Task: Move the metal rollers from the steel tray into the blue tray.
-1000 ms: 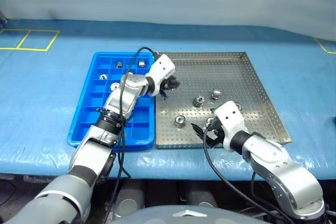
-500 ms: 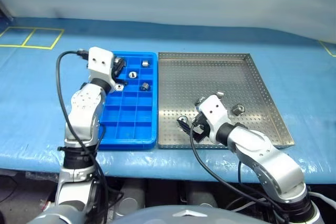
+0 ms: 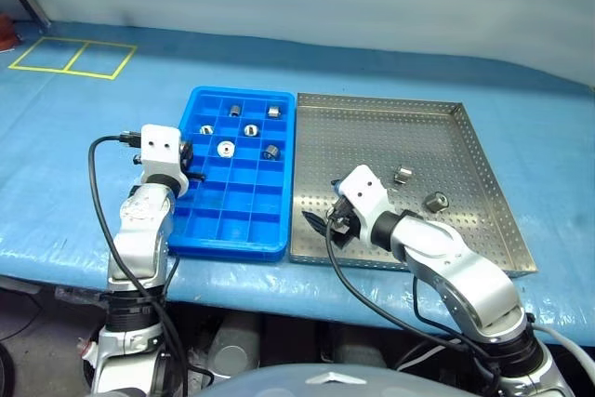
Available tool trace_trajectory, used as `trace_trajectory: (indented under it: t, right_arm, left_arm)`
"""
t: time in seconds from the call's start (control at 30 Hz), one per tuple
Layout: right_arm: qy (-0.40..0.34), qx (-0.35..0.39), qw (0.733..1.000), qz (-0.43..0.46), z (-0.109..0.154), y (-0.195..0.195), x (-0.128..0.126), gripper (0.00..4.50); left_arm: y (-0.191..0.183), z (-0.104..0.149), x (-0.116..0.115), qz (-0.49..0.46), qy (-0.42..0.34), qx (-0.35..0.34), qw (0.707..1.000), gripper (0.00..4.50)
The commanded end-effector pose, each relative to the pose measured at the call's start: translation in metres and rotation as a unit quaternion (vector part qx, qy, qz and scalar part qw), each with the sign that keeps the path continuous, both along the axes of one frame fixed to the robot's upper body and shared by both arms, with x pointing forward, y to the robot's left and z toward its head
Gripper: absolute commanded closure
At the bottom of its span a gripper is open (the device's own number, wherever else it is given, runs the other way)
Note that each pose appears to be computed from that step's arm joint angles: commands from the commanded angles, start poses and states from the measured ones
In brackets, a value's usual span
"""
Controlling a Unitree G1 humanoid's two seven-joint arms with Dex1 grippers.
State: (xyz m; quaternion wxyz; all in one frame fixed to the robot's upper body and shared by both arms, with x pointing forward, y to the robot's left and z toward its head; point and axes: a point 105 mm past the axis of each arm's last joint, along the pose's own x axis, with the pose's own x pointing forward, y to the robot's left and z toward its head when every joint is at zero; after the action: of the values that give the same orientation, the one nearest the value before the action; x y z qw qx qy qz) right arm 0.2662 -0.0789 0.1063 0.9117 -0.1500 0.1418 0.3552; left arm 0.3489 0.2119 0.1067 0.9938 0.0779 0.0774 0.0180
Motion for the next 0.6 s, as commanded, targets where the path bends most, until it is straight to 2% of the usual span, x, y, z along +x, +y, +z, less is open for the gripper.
trace_trajectory:
  t: [0.03, 0.13, 0.23, 0.4, 0.5, 0.6]
  right_arm:
    - [-0.029, 0.01, 0.999, -0.011, 0.013, -0.002, -0.001, 0.0]
    - [-0.03, 0.011, 0.999, -0.025, 0.014, -0.007, -0.003, 0.0]
    - [-0.032, 0.01, 0.998, -0.045, 0.015, -0.016, -0.006, 0.0]
    - [-0.023, -0.003, 0.996, -0.085, 0.012, -0.038, -0.015, 0.0]
    - [-0.015, -0.013, 0.994, -0.106, 0.008, -0.051, -0.022, 0.0]
    - [-0.002, -0.023, 0.992, -0.125, 0.003, -0.062, -0.029, 0.0]
  left_arm:
    - [0.001, 0.005, 0.005, 0.002, -0.008, 0.009, 1.0, 2.19]
    - [-0.007, 0.015, 0.008, -0.014, -0.026, 0.001, 1.0, 1.19]
    - [-0.037, 0.036, 0.01, -0.094, -0.058, -0.021, 0.994, 0.09]
    - [-0.106, 0.054, 0.006, -0.284, -0.056, -0.046, 0.956, 0.04]
    - [-0.14, 0.049, -0.001, -0.373, -0.023, -0.048, 0.926, 0.04]
    - [-0.175, 0.039, -0.013, -0.467, 0.019, -0.042, 0.883, 0.04]
